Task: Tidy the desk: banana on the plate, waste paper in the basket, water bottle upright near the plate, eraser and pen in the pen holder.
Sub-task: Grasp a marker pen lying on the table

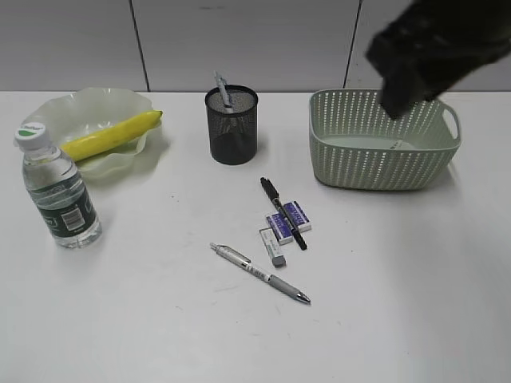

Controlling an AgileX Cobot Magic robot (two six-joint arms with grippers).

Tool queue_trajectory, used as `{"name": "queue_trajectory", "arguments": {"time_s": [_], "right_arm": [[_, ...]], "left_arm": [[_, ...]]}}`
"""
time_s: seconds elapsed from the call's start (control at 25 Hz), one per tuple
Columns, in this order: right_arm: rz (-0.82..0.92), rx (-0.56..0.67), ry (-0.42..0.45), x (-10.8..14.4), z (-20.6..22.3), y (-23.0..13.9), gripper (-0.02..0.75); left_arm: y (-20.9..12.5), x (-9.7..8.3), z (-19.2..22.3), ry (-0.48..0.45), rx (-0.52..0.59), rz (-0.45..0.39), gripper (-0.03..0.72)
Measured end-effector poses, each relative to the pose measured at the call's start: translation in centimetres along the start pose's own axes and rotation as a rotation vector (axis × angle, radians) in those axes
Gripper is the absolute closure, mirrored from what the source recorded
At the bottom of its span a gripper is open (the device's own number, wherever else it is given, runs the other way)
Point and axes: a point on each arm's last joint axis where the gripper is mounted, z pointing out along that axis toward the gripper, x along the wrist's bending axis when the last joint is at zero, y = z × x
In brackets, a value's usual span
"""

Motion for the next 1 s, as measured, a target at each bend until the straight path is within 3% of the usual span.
{"name": "queue_trajectory", "arguments": {"time_s": [0.32, 0.68, 1.0], "right_arm": [[0.005, -0.078, 0.016, -0.8, -5.7, -13.6, 0.415], [-0.017, -0.378, 0.024, -1.4, -7.4, -27.4, 0.43], [-0.039, -0.677, 0.016, -1.6, -6.5, -33.2, 0.459]], "left_arm": [[0.0, 0.0, 0.0, 0.0, 0.0, 0.0, 0.265], [0.0, 0.0, 0.0, -0.001, 0.0, 0.0, 0.272], [0.7, -0.4, 0.2, -0.048, -0.005, -0.028, 0.272]]}}
